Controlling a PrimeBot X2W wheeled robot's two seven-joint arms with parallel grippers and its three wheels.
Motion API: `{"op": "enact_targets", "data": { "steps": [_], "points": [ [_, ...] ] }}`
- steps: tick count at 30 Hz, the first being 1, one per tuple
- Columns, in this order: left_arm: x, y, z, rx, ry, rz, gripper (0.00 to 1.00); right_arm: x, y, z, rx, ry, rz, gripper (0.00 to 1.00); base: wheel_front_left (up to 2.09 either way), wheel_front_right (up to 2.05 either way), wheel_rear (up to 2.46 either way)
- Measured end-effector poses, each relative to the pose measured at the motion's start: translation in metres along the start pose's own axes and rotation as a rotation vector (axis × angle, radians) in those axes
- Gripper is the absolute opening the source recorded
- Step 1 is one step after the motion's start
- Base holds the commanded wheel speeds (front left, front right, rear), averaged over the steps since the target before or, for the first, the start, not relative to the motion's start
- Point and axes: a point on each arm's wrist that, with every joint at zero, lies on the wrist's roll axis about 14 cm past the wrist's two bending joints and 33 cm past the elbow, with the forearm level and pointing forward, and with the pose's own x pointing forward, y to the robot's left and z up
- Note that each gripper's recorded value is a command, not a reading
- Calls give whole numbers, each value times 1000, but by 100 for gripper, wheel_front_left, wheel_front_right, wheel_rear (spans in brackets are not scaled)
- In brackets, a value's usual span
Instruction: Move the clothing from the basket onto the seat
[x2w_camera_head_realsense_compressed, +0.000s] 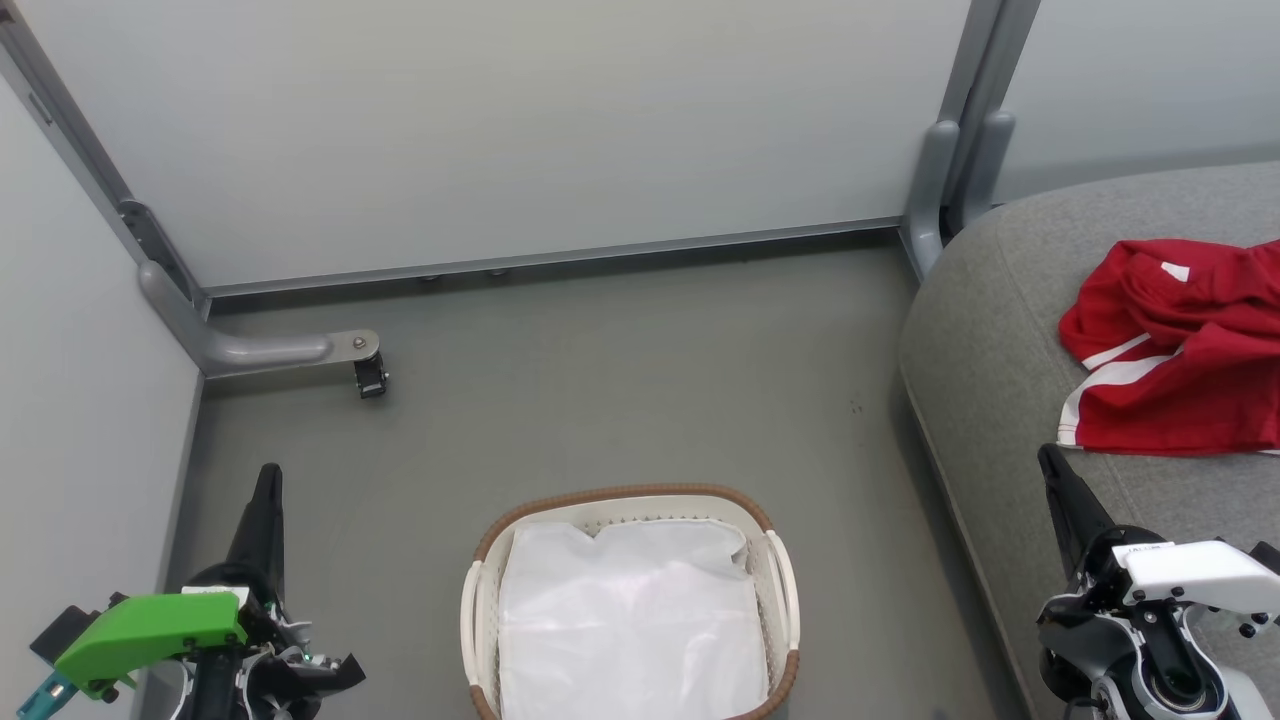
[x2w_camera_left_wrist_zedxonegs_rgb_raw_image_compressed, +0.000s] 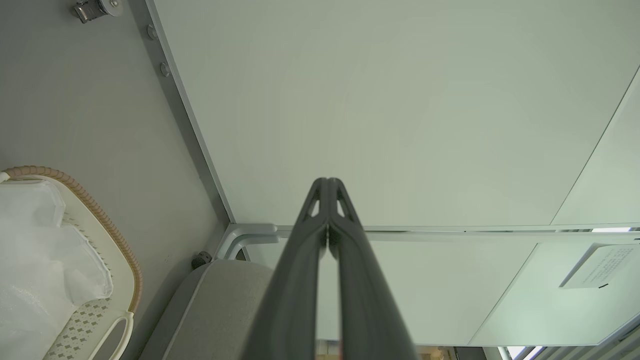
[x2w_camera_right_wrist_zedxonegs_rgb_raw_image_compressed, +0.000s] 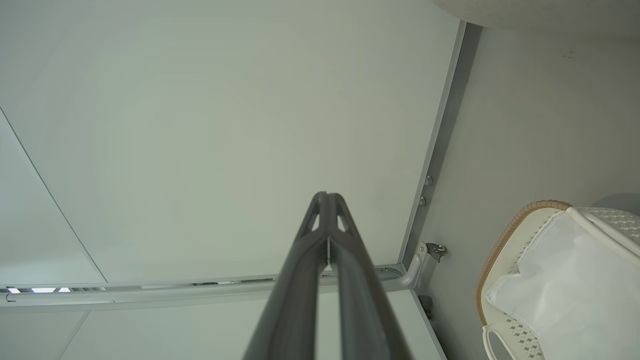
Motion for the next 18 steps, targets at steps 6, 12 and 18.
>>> {"op": "enact_targets", "data": {
  "steps": [6, 12, 18],
  "points": [
    [0, 0, 0, 0, 0, 0, 0, 0, 0, 0, 0, 0, 0, 0, 0, 0, 0],
    [0, 0, 0, 0, 0, 0, 0, 0, 0, 0, 0, 0, 0, 0, 0, 0, 0],
    [0, 0, 0, 0, 0, 0, 0, 0, 0, 0, 0, 0, 0, 0, 0, 0, 0]
  ]
}}
